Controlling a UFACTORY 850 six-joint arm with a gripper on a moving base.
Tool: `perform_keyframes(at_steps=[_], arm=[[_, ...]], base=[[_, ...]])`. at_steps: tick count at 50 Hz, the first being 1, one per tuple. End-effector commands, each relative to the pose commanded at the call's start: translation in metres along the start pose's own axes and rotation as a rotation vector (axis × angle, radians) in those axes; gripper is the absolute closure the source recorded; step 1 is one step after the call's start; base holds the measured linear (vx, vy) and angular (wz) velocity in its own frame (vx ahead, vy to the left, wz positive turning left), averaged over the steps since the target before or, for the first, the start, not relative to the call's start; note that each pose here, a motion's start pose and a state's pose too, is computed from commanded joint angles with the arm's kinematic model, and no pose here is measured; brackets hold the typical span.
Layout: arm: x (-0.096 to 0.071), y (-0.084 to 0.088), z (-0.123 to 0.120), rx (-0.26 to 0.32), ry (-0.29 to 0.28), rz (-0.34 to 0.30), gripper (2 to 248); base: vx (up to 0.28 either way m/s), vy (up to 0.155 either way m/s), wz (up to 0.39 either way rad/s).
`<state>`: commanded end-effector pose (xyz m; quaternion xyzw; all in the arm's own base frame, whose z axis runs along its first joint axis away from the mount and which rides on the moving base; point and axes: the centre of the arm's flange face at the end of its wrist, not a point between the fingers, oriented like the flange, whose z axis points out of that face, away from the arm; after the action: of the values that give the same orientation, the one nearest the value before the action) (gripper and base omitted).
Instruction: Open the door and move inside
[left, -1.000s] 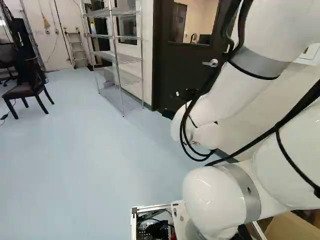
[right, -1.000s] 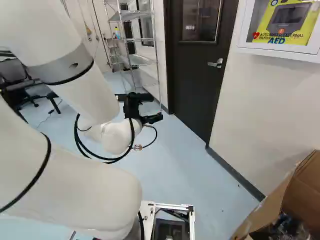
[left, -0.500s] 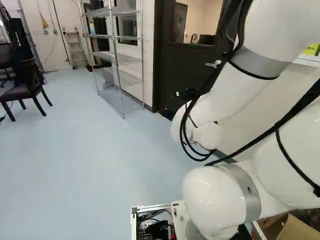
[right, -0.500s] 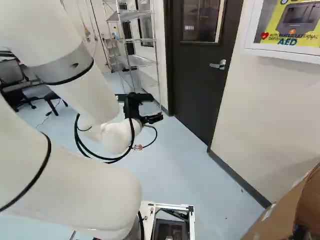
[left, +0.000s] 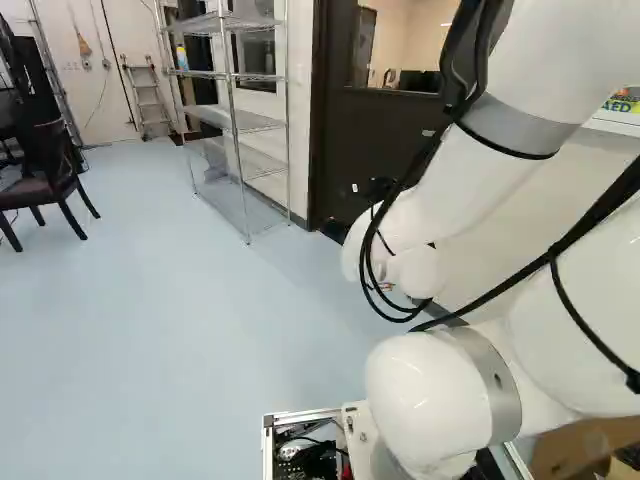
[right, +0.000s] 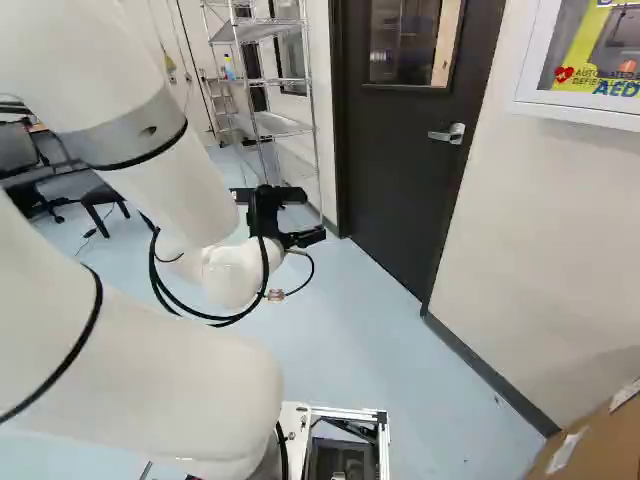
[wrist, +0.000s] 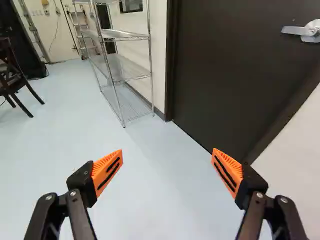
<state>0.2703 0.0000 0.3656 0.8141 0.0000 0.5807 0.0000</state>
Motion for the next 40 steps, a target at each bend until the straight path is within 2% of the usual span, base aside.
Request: perform_keyframes(at_steps=[30, 40], arm=[[0.0, 0.0, 0.0, 0.0, 0.0, 0.0, 3], [0.0, 0.0, 0.0, 0.0, 0.0, 0.0, 3]], base=[[0.216, 0.092, -0.028], [0.217, 0.089, -0.217]])
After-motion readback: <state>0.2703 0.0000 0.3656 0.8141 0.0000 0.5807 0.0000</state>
